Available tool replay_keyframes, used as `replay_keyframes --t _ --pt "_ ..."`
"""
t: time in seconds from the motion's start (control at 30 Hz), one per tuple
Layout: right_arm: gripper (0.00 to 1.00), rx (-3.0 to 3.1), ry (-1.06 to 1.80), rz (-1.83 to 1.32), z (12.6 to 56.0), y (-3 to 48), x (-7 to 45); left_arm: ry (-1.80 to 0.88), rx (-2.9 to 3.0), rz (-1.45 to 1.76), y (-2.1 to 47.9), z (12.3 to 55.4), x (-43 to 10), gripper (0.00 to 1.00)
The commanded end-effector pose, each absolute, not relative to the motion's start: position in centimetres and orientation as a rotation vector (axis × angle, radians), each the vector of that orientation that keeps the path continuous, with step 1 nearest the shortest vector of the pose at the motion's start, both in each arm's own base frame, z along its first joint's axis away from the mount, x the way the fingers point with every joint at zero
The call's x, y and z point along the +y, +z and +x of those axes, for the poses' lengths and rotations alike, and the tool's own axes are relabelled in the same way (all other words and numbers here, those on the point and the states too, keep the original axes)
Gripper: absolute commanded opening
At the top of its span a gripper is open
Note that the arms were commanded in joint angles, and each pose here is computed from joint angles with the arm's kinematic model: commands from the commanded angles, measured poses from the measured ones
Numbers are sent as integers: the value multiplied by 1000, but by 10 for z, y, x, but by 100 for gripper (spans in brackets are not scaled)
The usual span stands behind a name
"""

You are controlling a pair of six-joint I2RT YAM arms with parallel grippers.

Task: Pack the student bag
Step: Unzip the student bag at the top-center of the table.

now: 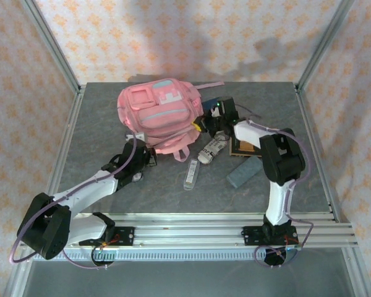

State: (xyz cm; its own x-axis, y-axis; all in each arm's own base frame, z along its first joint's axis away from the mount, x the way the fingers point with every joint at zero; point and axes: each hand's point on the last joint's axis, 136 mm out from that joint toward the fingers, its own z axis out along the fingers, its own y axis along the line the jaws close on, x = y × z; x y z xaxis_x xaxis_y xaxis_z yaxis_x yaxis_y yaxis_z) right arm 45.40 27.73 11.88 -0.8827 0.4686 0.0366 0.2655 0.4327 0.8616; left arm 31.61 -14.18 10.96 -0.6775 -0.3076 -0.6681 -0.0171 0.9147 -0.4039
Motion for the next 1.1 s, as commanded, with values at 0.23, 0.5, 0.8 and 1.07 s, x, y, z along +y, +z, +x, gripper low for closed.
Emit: replay_keyframes --t 0.23,0.5,0.8,1.07 --pt "45 2386 1093 723 535 134 222 -529 2226 -123 134 359 -225 0" --pt "55 2383 1185 643 447 154 215 -535 2239 -50 131 370 -248 0" --pt "56 2516 1356 543 399 132 285 -547 2241 -14 134 367 -256 0" --pt "26 2595 1409 531 402 105 331 -555 2250 3 131 361 -263 0"
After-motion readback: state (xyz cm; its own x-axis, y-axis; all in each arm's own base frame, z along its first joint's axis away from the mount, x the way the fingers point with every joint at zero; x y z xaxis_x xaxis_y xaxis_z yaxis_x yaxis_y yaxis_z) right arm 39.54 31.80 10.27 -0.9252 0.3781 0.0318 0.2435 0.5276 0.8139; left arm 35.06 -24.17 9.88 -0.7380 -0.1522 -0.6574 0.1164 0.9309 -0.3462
